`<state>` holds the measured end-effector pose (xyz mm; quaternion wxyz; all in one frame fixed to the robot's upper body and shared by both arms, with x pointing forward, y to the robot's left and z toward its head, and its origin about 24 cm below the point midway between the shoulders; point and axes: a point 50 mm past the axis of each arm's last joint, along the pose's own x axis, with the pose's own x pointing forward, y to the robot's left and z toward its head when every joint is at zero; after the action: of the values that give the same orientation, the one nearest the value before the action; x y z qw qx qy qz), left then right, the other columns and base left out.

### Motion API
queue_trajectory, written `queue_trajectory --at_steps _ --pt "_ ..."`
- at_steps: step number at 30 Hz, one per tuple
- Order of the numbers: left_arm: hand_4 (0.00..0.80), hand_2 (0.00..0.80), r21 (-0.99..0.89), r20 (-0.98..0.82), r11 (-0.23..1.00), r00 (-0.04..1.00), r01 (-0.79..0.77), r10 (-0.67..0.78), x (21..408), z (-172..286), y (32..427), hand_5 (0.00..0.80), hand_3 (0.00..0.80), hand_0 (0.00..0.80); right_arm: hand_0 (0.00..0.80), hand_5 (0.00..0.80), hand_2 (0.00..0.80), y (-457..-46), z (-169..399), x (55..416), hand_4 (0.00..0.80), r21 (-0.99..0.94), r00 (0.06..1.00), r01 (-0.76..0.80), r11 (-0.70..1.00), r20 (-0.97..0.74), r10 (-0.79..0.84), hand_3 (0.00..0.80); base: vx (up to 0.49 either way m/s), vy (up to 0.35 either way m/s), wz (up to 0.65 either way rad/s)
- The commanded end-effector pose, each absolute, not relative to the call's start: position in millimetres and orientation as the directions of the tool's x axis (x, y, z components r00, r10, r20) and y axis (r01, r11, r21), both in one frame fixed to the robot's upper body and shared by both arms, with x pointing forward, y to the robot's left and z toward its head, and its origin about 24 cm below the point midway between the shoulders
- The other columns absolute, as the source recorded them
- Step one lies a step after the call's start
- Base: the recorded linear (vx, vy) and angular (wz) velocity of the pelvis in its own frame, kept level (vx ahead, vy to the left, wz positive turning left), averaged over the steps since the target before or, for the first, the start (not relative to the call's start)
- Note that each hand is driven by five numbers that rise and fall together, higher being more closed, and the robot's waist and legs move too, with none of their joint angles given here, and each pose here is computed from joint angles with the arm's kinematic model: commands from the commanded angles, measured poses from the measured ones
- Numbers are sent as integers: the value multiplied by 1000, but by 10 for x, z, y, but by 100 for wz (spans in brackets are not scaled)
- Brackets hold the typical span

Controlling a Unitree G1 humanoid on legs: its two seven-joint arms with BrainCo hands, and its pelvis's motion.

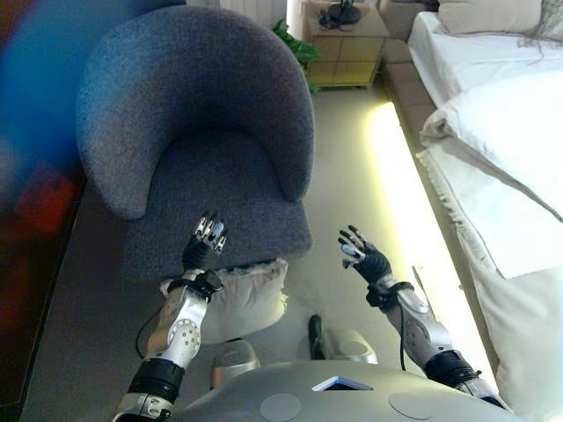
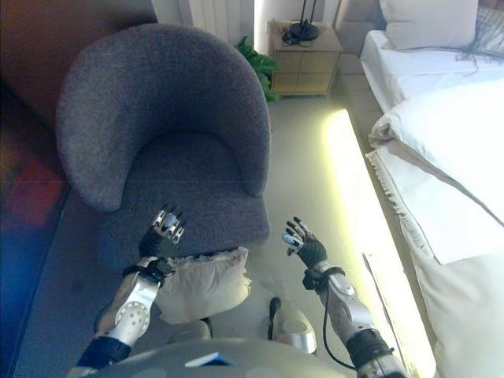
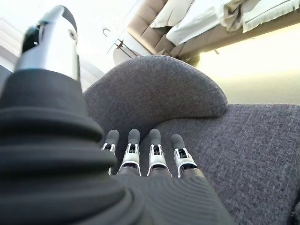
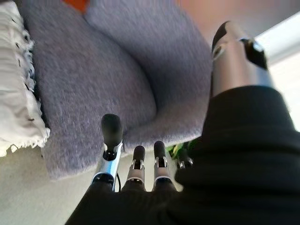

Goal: Pick up the cushion and take it to the sofa

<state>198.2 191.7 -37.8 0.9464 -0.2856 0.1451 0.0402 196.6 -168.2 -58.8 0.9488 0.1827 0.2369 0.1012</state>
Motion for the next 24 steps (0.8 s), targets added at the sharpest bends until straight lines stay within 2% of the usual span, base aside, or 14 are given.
queue_trajectory --at_steps 1,5,11,13,16,20,22,24 --pt "0 0 -538 -149 842 987 -29 -62 2065 -115 1900 0 0 0 0 0 0 -1587 -296 2169 0 446 918 -179 877 -245 311 0 -2 37 -3" --pt "0 0 -545 -133 838 985 22 -112 2080 -105 1829 0 0 0 0 0 0 -1613 -277 2179 0 456 931 -158 876 -226 286 0 15 47 7" --pt "0 0 -678 -75 731 981 81 -178 2083 -122 1791 0 0 0 0 0 0 -1530 -253 2197 0 599 920 -188 779 -170 353 0 23 39 7" --pt "0 0 -771 -33 625 972 124 -233 2108 -128 1710 0 0 0 0 0 0 -1455 -207 2241 0 672 913 -219 708 -115 391 0 -51 20 2" --pt "0 0 -897 72 389 938 209 -338 2064 -164 1549 0 0 0 0 0 0 -1353 -122 2272 0 811 894 -274 517 16 448 0 -11 2 1" --pt "0 0 -945 238 127 901 301 -362 1986 -154 1402 0 0 0 0 0 0 -1195 -12 2237 0 908 846 -365 205 231 480 0 17 4 -2" --pt "0 0 -944 289 46 889 325 -356 1982 -136 1360 0 0 0 0 0 0 -1144 27 2221 0 912 826 -397 108 303 476 0 40 3 -10" --pt "0 0 -941 304 30 882 337 -361 1984 -126 1329 0 0 0 0 0 0 -1123 25 2216 0 913 827 -395 101 305 473 0 47 4 -8"
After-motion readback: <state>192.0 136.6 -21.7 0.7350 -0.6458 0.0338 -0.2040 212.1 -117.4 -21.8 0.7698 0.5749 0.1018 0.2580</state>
